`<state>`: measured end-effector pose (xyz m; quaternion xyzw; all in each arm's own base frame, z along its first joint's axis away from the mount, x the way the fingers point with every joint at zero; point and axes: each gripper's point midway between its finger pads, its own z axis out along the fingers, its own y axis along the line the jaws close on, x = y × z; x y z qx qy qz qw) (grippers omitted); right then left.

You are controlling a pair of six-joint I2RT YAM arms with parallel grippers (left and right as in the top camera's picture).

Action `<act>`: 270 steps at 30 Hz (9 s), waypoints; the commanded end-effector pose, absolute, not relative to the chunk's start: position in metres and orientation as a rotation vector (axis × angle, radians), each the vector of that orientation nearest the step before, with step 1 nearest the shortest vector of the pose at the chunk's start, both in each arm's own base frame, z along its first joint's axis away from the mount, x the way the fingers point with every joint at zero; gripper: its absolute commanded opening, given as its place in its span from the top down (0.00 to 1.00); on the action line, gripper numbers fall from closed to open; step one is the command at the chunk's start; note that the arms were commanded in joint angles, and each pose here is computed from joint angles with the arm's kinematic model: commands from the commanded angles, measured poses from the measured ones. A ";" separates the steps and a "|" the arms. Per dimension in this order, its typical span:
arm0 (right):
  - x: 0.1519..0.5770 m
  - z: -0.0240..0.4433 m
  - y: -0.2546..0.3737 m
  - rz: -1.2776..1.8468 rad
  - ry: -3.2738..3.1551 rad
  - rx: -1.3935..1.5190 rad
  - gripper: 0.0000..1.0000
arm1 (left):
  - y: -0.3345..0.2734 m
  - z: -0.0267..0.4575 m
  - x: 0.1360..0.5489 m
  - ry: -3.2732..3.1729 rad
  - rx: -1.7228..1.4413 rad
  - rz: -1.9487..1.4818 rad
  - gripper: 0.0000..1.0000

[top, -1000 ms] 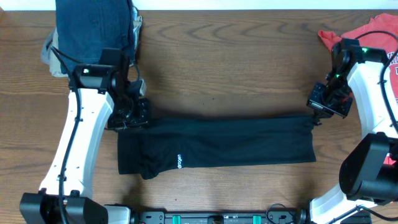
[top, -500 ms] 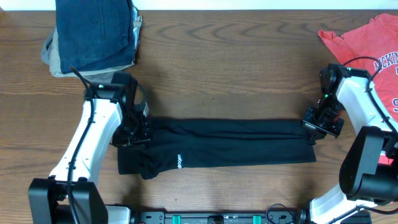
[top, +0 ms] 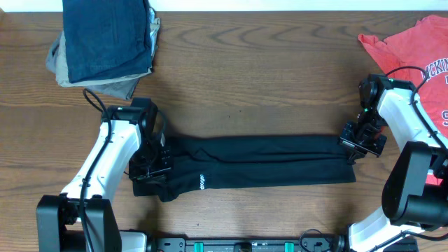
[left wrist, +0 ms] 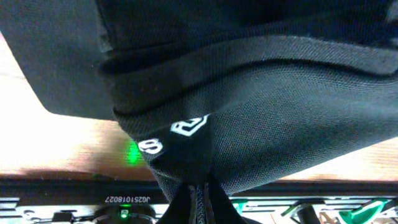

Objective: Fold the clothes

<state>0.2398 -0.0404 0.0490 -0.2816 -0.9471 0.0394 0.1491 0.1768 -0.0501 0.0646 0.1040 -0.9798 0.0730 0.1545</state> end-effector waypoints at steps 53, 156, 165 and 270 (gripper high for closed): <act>0.262 0.003 0.035 -0.087 -2.970 -0.464 0.82 | -0.113 0.015 0.226 -2.944 0.178 0.367 0.94; 0.283 0.113 0.004 -0.393 -3.147 -0.644 0.99 | -0.023 0.083 0.236 -3.147 0.675 0.119 0.12; 0.286 0.114 0.084 -0.443 -3.188 -0.379 0.99 | -0.023 0.083 0.236 -3.150 0.674 0.119 0.13; 0.348 0.145 -0.004 0.335 -3.275 -0.496 0.01 | 0.001 0.044 0.257 -3.001 0.627 0.648 0.01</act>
